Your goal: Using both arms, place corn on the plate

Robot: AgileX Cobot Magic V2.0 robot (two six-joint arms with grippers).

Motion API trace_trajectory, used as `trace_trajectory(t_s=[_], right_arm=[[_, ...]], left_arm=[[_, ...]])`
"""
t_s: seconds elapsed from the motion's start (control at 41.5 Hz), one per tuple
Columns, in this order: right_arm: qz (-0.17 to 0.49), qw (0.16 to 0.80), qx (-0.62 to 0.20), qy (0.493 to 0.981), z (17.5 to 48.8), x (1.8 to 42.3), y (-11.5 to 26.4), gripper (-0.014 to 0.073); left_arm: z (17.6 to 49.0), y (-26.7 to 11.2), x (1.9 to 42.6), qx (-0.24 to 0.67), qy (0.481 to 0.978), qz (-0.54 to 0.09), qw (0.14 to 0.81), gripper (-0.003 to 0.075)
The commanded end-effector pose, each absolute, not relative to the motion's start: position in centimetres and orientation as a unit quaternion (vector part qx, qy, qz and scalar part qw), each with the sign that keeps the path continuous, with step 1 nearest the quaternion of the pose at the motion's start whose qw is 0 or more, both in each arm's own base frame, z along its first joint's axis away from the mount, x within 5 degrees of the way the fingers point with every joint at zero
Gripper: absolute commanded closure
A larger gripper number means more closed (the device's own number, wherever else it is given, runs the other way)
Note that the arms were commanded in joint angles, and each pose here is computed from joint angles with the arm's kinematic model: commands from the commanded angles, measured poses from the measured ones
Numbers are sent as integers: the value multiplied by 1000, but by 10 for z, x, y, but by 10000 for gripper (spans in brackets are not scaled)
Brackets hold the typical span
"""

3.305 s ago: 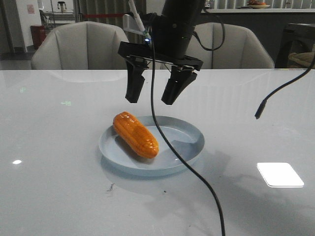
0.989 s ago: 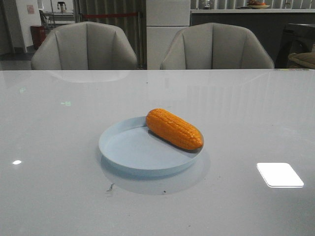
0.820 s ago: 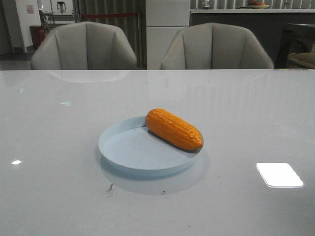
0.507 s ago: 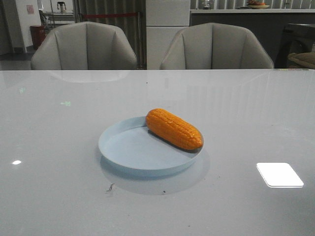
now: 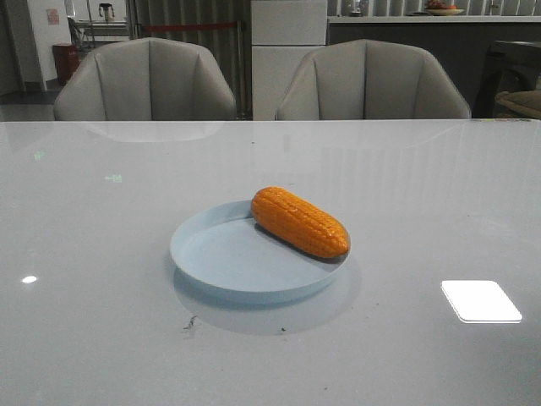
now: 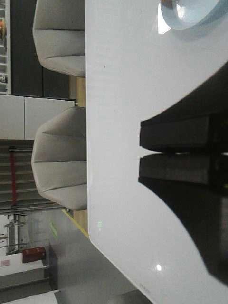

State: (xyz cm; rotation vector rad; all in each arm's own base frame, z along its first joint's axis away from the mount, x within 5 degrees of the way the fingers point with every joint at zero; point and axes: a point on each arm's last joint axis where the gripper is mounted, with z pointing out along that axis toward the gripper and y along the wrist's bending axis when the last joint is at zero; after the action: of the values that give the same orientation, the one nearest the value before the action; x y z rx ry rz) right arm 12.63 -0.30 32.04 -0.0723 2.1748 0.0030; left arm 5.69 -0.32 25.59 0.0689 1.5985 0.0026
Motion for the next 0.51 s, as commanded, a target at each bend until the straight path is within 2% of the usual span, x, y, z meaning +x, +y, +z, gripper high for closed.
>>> trace_trajectory(t_s=[0.0,0.362,0.483], right_arm=[[-9,506,-28,862,335,129,-4,-28],[-9,506,-28,862,335,129,-4,-28],[-9,506,-28,862,335,129,-4,-28]], left_arm=[[262,-2,49,26,664,1,747,623],[204,-1,56,21,679,4,734,624],[195,-2,57,24,704,2,710,624]])
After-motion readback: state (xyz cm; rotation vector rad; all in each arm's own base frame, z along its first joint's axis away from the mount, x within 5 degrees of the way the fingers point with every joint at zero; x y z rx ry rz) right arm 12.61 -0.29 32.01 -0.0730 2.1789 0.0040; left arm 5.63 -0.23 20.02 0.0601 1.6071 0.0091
